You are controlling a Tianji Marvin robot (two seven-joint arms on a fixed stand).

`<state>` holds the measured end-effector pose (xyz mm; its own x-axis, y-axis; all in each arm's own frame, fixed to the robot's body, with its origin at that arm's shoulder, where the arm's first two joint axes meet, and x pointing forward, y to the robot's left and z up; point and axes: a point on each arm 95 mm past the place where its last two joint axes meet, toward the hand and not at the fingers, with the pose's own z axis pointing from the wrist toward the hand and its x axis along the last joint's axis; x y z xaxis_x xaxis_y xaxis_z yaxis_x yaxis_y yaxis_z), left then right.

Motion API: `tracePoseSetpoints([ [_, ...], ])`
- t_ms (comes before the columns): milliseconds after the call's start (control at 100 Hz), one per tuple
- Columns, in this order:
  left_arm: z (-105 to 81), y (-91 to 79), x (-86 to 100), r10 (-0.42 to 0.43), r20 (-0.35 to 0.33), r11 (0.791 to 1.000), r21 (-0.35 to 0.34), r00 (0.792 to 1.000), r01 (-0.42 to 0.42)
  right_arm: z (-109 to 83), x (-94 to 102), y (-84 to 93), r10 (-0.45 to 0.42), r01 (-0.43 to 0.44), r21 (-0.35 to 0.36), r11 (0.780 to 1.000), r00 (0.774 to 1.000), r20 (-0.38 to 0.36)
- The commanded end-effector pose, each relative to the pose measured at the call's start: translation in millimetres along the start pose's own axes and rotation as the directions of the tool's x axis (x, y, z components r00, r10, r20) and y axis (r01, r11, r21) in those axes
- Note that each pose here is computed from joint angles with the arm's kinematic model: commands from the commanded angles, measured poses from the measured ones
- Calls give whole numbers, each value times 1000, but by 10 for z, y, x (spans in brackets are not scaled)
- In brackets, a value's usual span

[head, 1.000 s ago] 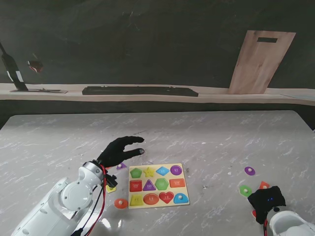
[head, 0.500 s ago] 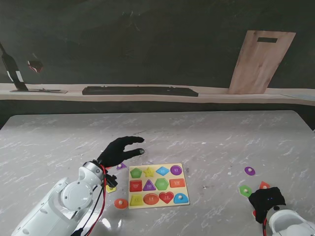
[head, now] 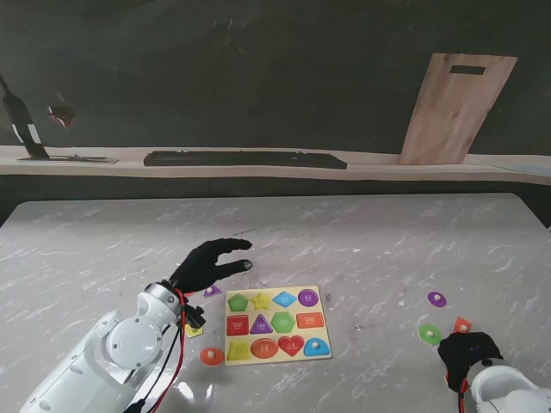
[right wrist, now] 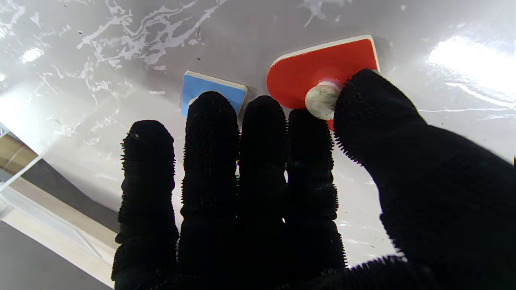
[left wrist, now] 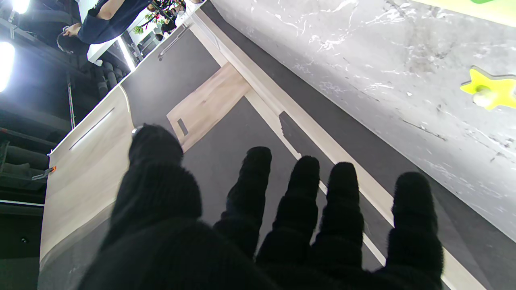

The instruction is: Fit puzzle pieces into a puzzle board

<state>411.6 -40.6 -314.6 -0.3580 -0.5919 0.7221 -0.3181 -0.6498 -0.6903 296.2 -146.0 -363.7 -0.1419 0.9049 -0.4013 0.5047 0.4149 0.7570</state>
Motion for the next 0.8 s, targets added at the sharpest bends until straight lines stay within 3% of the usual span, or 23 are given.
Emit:
tracePoseSetpoints([
  [0, -6, 4, 13, -4, -2, 1000, 0, 1000, 4, -2, 52, -103, 7, -7, 24, 1000, 1000, -10],
  [790, -23, -12, 8, -2, -3, 1000, 6, 1000, 2, -39, 152, 132, 45, -48, -53, 997, 997, -56],
])
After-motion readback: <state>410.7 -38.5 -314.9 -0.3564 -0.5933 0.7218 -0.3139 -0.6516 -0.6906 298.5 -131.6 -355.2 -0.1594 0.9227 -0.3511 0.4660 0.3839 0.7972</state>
